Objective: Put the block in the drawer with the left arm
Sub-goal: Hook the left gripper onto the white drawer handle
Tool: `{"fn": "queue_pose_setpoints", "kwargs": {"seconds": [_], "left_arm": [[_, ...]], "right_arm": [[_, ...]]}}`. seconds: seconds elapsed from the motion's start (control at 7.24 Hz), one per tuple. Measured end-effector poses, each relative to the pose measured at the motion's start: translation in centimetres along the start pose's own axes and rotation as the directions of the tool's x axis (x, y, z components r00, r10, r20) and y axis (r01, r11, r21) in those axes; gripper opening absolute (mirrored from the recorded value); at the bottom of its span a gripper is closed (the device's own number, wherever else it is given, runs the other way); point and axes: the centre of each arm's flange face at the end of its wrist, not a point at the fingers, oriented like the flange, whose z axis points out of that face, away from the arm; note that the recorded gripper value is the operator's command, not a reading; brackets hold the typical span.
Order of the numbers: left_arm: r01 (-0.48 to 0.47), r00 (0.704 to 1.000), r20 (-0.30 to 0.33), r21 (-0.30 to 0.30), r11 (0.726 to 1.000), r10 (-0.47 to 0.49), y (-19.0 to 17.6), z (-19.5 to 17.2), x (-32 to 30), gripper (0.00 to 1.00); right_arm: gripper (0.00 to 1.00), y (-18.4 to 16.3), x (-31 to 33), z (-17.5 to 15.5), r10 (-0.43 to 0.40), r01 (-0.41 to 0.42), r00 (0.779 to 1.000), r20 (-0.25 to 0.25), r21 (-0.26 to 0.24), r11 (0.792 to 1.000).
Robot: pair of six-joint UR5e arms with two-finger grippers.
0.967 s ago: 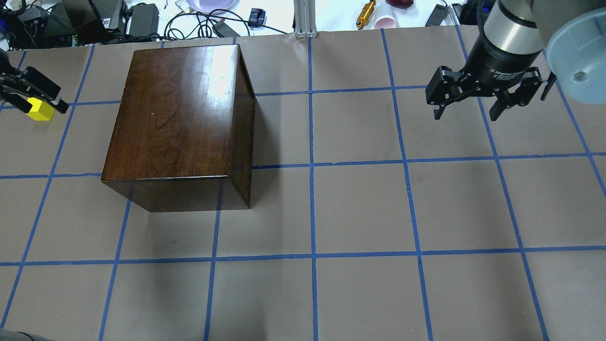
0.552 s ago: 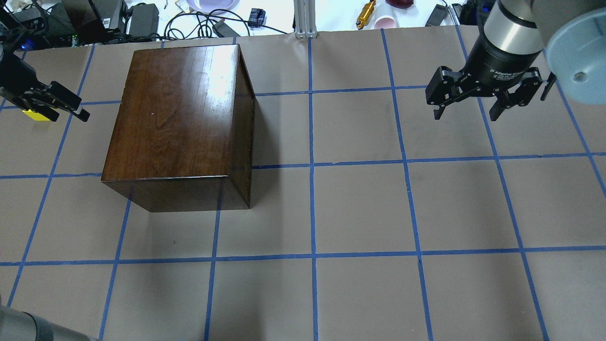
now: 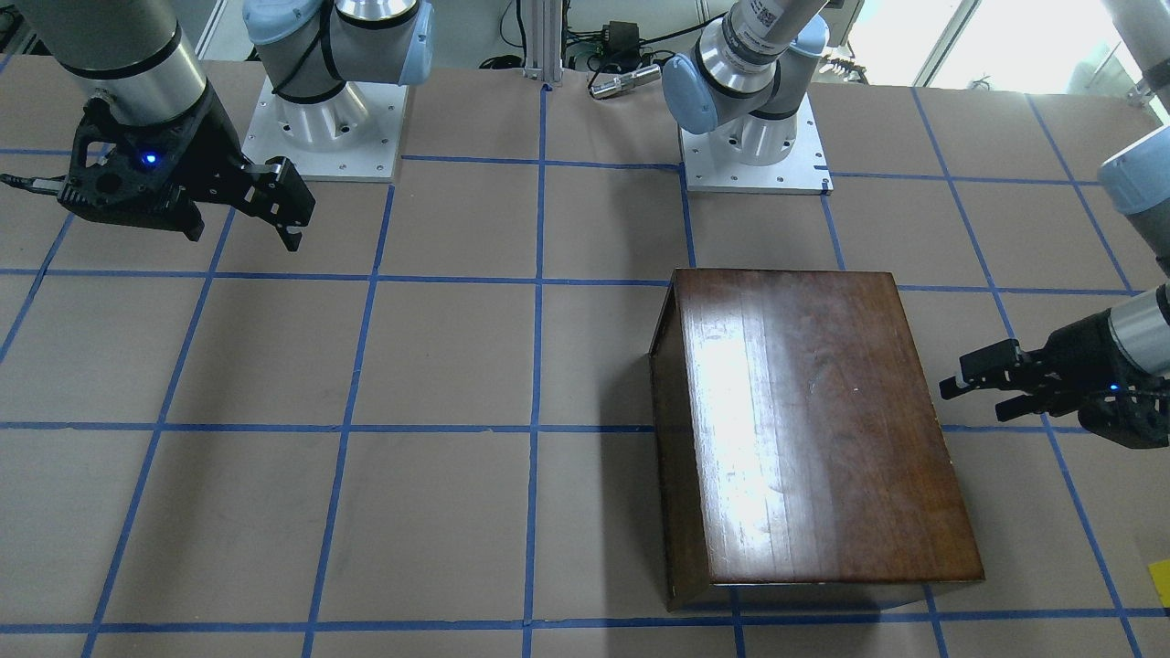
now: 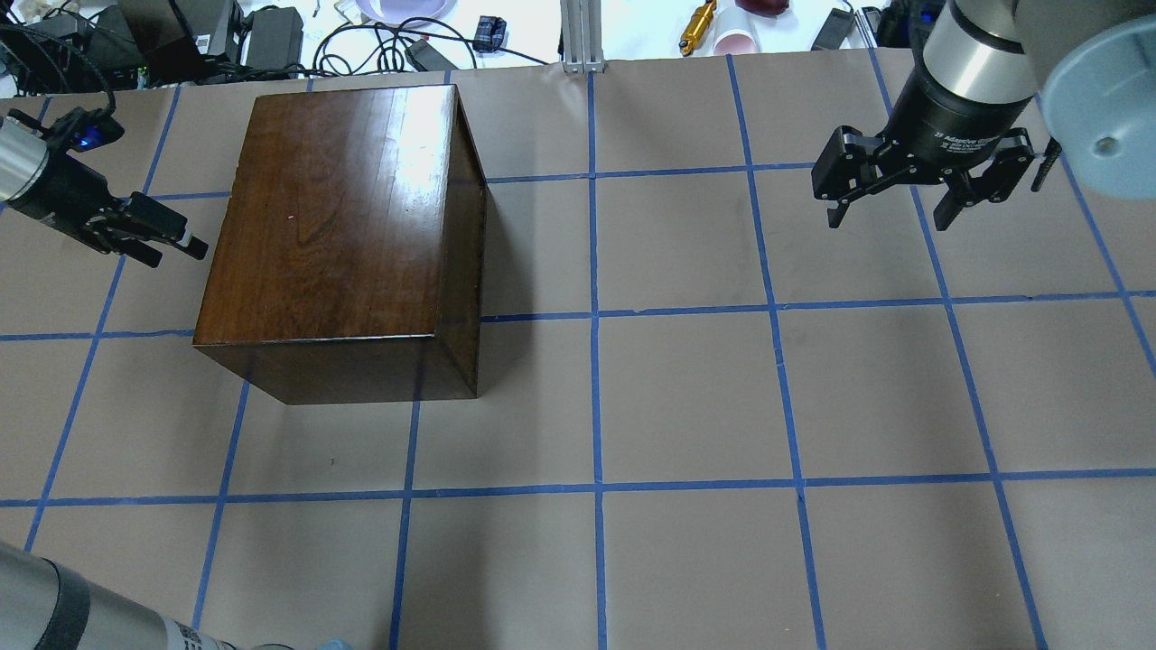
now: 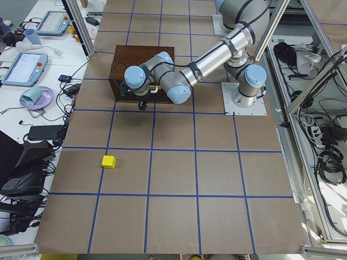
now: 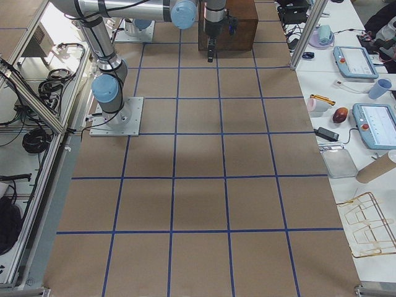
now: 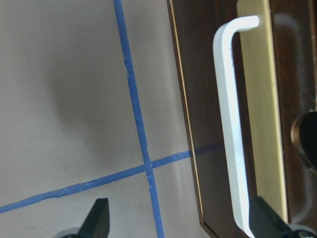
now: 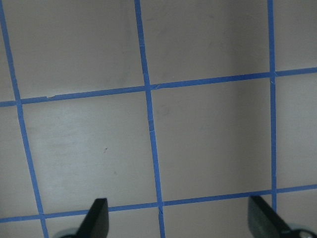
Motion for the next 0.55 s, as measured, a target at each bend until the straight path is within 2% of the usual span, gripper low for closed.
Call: {"fn": "queue_pose_setpoints", "kwargs": {"seconds": [0.55], "left_arm": [[0.039, 0.997, -0.069, 0.028, 0.999, -0.037, -0.62, 1.27, -0.16, 1.0]], "right_arm": [[1.0, 0.0, 0.0, 0.0, 0.0, 0.0, 1.0, 0.0, 0.0, 1.0]]}}
